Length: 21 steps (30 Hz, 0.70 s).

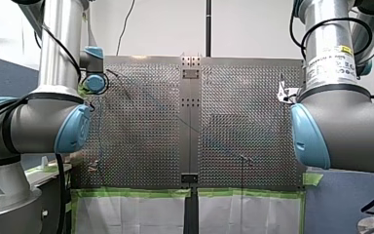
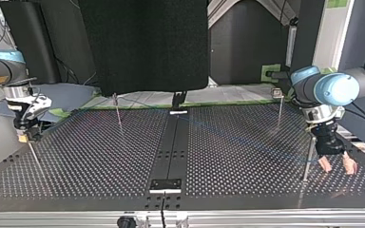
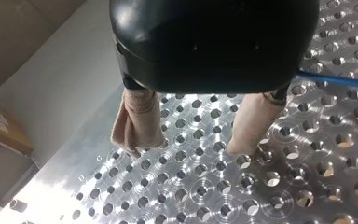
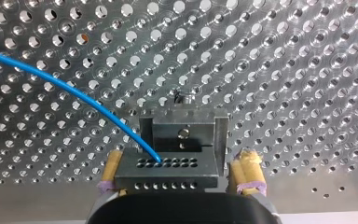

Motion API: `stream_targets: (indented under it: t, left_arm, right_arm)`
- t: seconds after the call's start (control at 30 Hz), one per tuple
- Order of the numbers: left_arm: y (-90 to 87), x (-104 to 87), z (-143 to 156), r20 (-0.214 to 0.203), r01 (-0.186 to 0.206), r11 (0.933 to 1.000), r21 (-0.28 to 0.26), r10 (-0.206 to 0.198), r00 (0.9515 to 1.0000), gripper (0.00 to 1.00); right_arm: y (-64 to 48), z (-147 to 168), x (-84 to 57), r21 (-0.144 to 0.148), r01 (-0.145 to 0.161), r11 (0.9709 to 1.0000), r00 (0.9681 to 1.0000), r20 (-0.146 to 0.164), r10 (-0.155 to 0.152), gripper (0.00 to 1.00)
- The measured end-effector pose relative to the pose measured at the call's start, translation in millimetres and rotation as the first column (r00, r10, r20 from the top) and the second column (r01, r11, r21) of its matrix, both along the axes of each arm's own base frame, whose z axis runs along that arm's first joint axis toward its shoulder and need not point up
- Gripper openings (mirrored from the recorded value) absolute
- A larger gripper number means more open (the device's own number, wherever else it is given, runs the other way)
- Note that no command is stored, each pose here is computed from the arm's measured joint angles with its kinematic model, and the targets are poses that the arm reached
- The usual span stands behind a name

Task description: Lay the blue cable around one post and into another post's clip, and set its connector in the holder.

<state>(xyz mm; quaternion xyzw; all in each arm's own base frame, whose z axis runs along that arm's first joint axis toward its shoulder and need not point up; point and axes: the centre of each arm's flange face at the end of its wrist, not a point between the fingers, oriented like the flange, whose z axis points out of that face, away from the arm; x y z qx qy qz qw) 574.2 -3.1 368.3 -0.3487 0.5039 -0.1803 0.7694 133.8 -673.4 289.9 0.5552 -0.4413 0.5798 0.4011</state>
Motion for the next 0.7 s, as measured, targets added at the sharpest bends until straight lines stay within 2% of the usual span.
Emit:
stream_targets:
  t: [0.23, 0.57, 0.7]
  left_arm:
    - [-0.7, -2.1, -3, -0.015, 0.008, 0.9995, -0.031, -0.008, 0.9999, 0.98]
    - [0.9, -6.9, -8, -0.093, 0.018, 0.9996, -0.020, -0.020, 0.9954, 0.98]
    - [2.1, -11.6, -6, -0.107, 0.017, 0.9991, -0.038, -0.021, 0.9940, 0.98]
  right_arm:
    - [0.0, 0, 0.0, 0.000, 0.000, 1.0000, 1.0000, 0.000, 0.000, 1.00]
    - [0.0, 0, 0.0, 0.000, 0.000, 1.0000, 1.0000, 0.000, 0.000, 1.00]
    - [0.0, 0, 0.0, 0.000, 0.000, 1.0000, 1.0000, 0.000, 0.000, 1.00]
